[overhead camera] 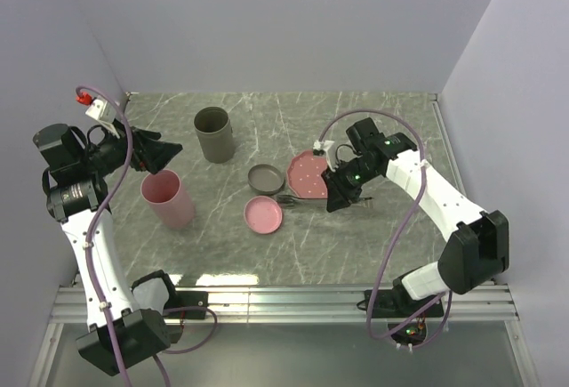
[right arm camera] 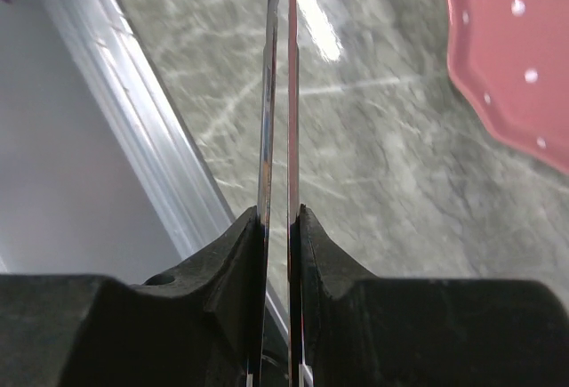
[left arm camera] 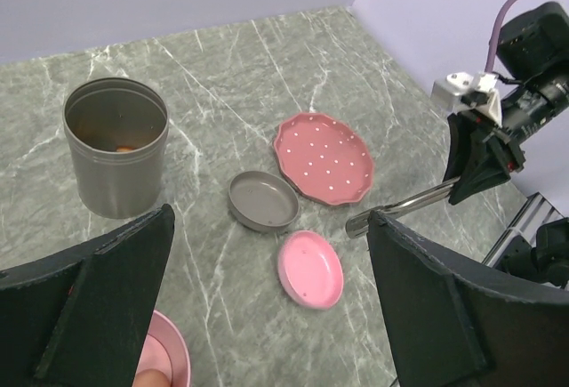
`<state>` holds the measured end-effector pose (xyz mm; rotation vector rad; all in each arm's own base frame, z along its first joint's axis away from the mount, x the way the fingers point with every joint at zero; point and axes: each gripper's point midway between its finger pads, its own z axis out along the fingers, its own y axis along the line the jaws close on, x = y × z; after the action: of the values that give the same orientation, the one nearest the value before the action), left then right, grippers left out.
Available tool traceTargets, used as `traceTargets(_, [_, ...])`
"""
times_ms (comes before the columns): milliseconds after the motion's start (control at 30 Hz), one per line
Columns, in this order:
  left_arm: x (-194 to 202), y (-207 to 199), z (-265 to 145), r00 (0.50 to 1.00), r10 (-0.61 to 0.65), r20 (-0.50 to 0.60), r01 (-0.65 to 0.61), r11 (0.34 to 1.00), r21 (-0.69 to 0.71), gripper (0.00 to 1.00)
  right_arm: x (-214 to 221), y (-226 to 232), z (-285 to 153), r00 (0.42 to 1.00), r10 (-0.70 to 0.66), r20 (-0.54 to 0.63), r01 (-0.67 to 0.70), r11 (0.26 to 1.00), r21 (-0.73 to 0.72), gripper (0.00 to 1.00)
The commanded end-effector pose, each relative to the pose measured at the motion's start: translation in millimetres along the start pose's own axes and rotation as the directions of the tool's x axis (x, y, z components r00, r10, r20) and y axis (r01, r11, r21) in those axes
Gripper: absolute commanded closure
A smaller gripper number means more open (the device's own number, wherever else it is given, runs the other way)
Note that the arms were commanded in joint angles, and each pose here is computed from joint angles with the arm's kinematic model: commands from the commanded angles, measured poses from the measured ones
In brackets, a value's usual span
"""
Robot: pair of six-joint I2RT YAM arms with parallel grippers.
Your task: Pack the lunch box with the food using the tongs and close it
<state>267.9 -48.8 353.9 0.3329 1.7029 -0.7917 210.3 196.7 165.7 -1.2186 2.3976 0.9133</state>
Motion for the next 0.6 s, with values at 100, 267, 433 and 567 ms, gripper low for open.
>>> traceTargets(100, [-4.4, -5.1, 0.4, 0.999, 0.037, 0.006, -0.037, 0.999, 0.020, 0.04, 9.1, -6.0, -13.7, 0.995, -0.097, -0.022, 0.098, 0.989, 0.111, 0.95])
traceTargets(267, [-0.9, -5.8, 0.5, 0.999, 0.046, -0.001, -0.046, 0.999, 0.018, 0.04, 14.0, 15.8, -3.1, 0.972, -0.222, -0.071, 0.229, 0.967, 0.110, 0.77])
traceTargets(433, [2.6, -7.7, -0.2, 0.999, 0.048, -0.008, -0.048, 0.999, 0.019, 0.04, 15.4, 31.2, 13.1, 0.930, -0.345, -0.126, 0.362, 0.920, 0.151, 0.68])
traceTargets(567, [2.8, -7.8, -0.6, 0.998, 0.056, -0.011, -0.056, 0.998, 0.018, 0.04, 11.1, 39.5, 27.7, 0.906, -0.389, -0.167, 0.414, 0.898, 0.151, 0.62])
